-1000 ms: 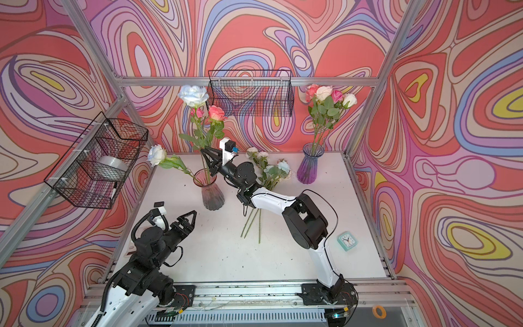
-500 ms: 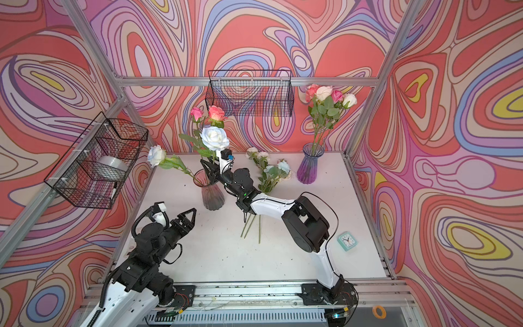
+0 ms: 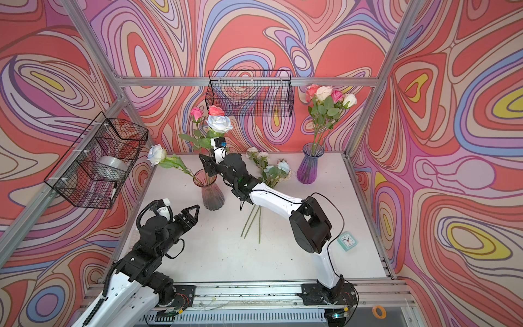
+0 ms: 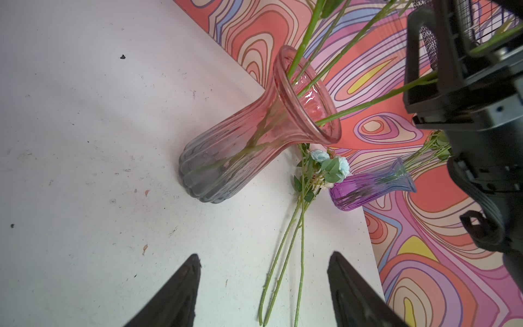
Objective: Arrange the flowers into the vase
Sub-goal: 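Lower the white rose stem into the pink-grey vase and open the right gripper, then move the right gripper back to the bunch and close on a stem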
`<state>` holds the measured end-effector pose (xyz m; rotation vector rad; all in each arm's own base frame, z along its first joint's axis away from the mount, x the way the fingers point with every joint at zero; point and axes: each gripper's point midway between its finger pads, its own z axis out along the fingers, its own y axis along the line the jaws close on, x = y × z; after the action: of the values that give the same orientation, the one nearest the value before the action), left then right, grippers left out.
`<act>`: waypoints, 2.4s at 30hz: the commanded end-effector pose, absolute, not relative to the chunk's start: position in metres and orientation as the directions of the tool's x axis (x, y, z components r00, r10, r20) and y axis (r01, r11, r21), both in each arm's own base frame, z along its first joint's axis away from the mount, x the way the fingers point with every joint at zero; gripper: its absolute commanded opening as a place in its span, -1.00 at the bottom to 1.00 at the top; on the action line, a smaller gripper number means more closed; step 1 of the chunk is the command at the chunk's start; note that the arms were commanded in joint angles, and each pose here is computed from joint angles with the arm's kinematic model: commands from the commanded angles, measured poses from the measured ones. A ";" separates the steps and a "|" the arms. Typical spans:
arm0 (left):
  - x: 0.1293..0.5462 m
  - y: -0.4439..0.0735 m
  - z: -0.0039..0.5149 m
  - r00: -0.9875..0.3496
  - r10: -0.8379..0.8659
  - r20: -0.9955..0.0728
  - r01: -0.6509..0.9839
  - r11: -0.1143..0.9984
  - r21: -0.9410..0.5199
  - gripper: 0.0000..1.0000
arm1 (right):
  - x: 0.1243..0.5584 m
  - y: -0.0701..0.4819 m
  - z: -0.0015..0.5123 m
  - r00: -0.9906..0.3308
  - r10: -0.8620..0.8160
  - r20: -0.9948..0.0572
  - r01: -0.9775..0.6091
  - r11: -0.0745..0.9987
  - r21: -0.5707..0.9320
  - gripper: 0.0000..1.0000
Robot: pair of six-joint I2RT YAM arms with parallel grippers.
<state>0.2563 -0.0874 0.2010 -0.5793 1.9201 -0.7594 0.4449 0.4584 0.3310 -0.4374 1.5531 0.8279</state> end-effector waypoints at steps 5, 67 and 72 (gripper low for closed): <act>0.259 -0.094 0.217 -0.425 -0.665 -0.614 -0.024 0.686 -0.727 0.44 | 0.431 0.433 0.338 -0.276 0.043 -0.960 -0.687 0.690 0.228 0.35; 0.236 -0.137 0.134 -0.711 -0.502 -0.493 0.008 0.695 -0.719 0.34 | 0.423 0.250 0.061 -0.896 0.007 -0.444 -0.160 0.928 0.337 -0.70; 0.233 -0.133 0.135 -0.697 -0.510 -0.504 0.007 0.699 -0.715 0.34 | 0.427 0.249 0.049 -0.905 0.017 -0.426 -0.144 0.928 0.343 -0.68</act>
<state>0.2380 -0.1376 0.1458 -0.3651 2.1564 -0.9577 0.4209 0.2477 0.0517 -0.1162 2.6515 0.5001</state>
